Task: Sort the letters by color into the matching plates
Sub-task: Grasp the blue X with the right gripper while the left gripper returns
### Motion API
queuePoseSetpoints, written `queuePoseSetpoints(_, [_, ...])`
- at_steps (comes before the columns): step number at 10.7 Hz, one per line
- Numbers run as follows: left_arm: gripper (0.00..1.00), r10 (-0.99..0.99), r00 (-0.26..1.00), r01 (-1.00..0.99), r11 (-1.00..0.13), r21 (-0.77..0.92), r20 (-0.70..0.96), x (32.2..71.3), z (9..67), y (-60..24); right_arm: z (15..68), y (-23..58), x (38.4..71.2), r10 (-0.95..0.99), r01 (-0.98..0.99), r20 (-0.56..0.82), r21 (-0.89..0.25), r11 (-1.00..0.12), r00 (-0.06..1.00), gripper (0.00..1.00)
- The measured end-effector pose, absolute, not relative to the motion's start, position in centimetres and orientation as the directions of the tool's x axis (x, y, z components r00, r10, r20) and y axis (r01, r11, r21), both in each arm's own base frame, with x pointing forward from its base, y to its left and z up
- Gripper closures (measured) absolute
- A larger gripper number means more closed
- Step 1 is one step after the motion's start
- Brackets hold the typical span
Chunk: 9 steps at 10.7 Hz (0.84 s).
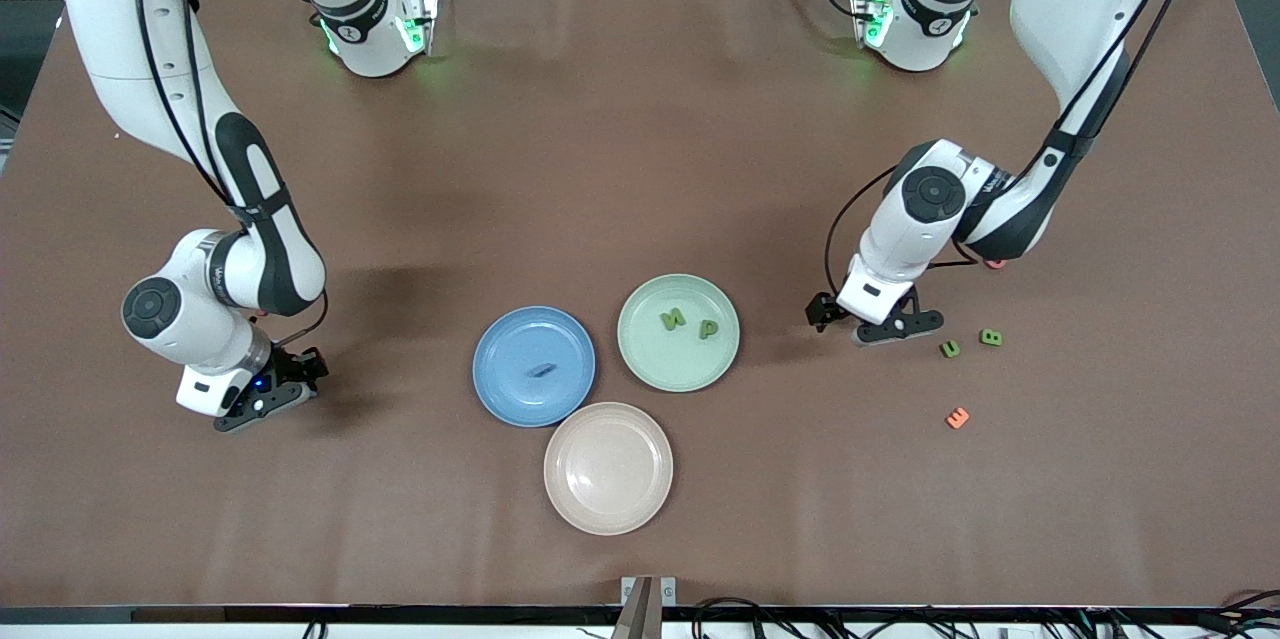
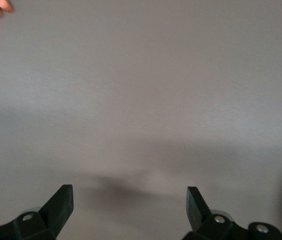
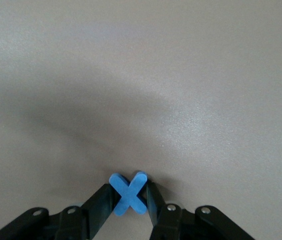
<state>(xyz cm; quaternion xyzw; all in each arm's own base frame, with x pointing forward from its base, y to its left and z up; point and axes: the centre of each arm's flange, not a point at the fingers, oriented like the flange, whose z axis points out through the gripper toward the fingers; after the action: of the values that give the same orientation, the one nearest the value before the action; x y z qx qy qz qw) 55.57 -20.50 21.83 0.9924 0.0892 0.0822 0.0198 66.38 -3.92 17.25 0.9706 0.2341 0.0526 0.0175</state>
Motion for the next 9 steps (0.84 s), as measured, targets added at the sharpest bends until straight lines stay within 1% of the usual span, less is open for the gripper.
queuePoseSetpoints(3, [0.00,0.112,0.981,0.111,-0.994,0.014,0.160,56.9,21.1,-14.9,17.3,-3.7,66.4,0.452,0.449,0.101,0.055,-0.892,0.886,0.64])
queuePoseSetpoints(4, [0.00,0.140,0.978,0.140,-0.990,0.013,0.154,57.3,20.8,-13.1,17.5,-3.6,66.5,0.446,0.443,0.107,0.051,-0.895,0.888,0.66])
queuePoseSetpoints(5, [0.00,0.179,0.973,0.180,-0.984,0.007,0.142,57.7,20.4,-11.3,17.7,-3.6,66.5,0.443,0.441,0.113,0.049,-0.896,0.889,0.70])
queuePoseSetpoints(7, [0.00,0.234,0.968,0.239,-0.970,-0.050,0.088,58.8,20.1,-8.4,17.7,-3.3,66.5,0.442,0.440,0.116,0.042,-0.897,0.890,0.71])
queuePoseSetpoints(9, [0.00,0.261,0.964,0.264,-0.959,-0.103,0.044,60.2,20.3,-7.5,17.7,-3.0,66.6,0.442,0.441,0.120,0.036,-0.897,0.889,0.71])
